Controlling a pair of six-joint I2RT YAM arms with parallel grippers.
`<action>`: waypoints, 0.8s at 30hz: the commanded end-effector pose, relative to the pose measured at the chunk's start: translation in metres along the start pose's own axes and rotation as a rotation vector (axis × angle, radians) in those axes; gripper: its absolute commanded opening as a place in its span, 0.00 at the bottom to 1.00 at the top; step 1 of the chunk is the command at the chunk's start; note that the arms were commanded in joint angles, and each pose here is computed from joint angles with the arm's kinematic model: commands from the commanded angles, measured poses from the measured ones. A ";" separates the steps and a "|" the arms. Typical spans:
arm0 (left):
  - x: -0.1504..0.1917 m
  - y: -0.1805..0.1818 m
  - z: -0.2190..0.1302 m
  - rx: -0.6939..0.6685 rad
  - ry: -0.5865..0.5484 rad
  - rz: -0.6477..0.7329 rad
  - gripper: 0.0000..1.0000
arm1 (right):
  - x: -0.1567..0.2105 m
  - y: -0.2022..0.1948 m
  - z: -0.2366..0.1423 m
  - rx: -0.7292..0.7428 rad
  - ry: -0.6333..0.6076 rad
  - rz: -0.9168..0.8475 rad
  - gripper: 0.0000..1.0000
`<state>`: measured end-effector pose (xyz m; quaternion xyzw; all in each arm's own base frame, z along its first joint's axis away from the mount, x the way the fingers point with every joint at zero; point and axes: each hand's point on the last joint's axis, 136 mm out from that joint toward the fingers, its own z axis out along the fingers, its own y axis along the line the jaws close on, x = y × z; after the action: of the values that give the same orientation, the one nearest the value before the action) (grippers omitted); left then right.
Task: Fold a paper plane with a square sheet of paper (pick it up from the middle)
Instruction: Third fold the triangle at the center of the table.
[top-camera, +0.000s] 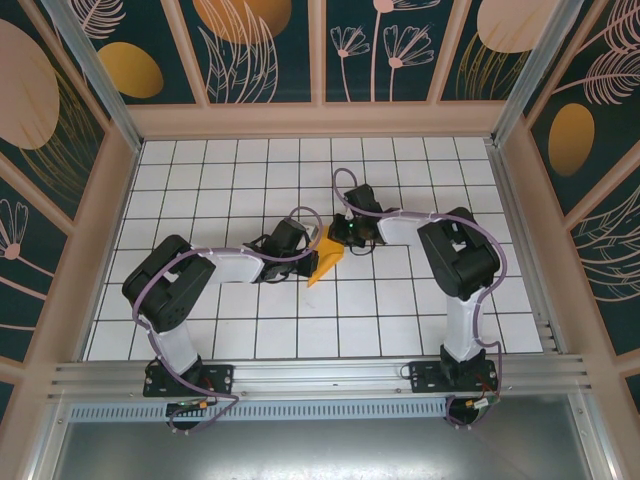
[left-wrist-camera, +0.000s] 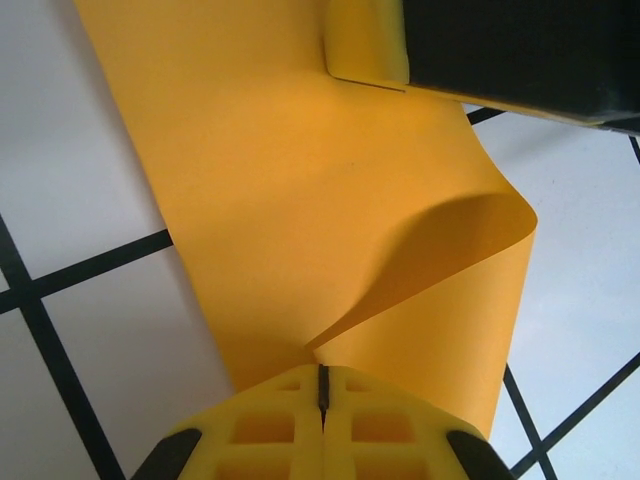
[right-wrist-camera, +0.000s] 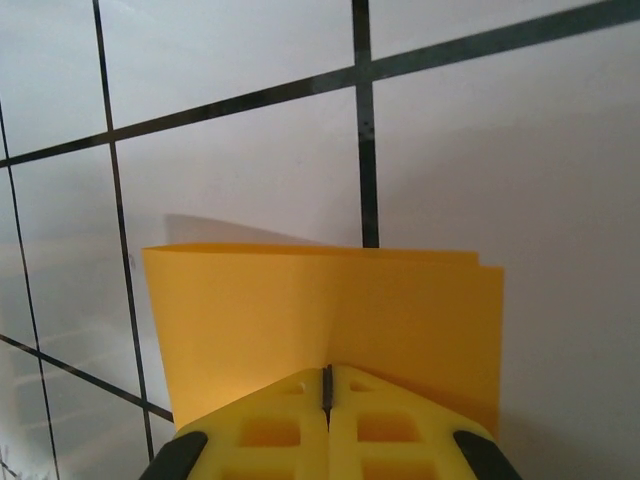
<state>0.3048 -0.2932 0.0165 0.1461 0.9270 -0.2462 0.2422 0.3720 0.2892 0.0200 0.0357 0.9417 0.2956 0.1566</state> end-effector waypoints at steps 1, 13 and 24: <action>0.003 0.005 0.003 -0.020 0.035 0.012 0.08 | 0.022 -0.031 0.009 0.116 0.079 -0.027 0.03; -0.005 0.007 -0.002 -0.047 0.014 0.010 0.07 | 0.029 -0.037 0.014 0.119 0.094 -0.022 0.04; -0.001 0.009 -0.002 -0.050 0.014 -0.003 0.08 | 0.030 -0.039 0.015 0.128 0.095 -0.018 0.04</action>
<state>0.3070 -0.2909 0.0175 0.1460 0.9313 -0.2327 0.2391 0.3713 0.2889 0.0189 0.0133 0.9430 0.2906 0.1615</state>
